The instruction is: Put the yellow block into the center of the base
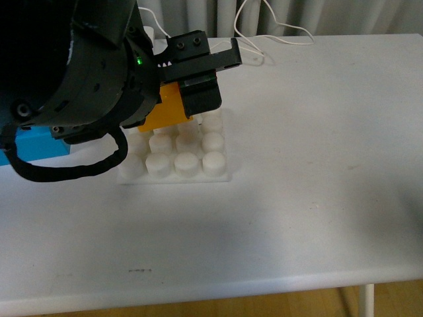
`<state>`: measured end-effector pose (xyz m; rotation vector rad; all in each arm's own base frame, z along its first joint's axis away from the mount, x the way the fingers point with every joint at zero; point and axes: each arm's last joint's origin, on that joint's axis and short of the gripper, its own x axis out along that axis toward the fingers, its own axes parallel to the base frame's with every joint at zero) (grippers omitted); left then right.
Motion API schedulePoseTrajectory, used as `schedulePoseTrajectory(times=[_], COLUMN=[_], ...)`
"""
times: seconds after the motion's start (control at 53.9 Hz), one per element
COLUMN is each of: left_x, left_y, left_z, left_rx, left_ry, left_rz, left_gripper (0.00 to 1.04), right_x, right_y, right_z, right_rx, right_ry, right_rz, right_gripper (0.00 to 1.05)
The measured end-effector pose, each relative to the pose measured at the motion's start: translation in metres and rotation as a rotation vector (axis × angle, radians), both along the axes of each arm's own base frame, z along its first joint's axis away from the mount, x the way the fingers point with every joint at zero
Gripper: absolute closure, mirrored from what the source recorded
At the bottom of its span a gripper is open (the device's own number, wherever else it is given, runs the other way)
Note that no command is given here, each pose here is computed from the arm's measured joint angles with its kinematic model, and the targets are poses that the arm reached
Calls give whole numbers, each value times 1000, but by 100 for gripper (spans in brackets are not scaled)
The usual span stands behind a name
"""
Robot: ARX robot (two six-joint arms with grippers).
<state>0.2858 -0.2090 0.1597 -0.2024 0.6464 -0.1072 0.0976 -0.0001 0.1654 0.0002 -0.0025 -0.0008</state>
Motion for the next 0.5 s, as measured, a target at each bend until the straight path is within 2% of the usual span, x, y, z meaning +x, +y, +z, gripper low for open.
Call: schedulePoseTrajectory(times=[0.501], left_x=[14], left_y=[-11], left_z=[-6], left_rx=[33], left_ry=[5], left_rz=[-10], left_gripper=[39], right_x=[0], right_y=[0], right_z=[0], right_rx=[0], right_ry=[0], right_rz=[0], right_gripper=[9])
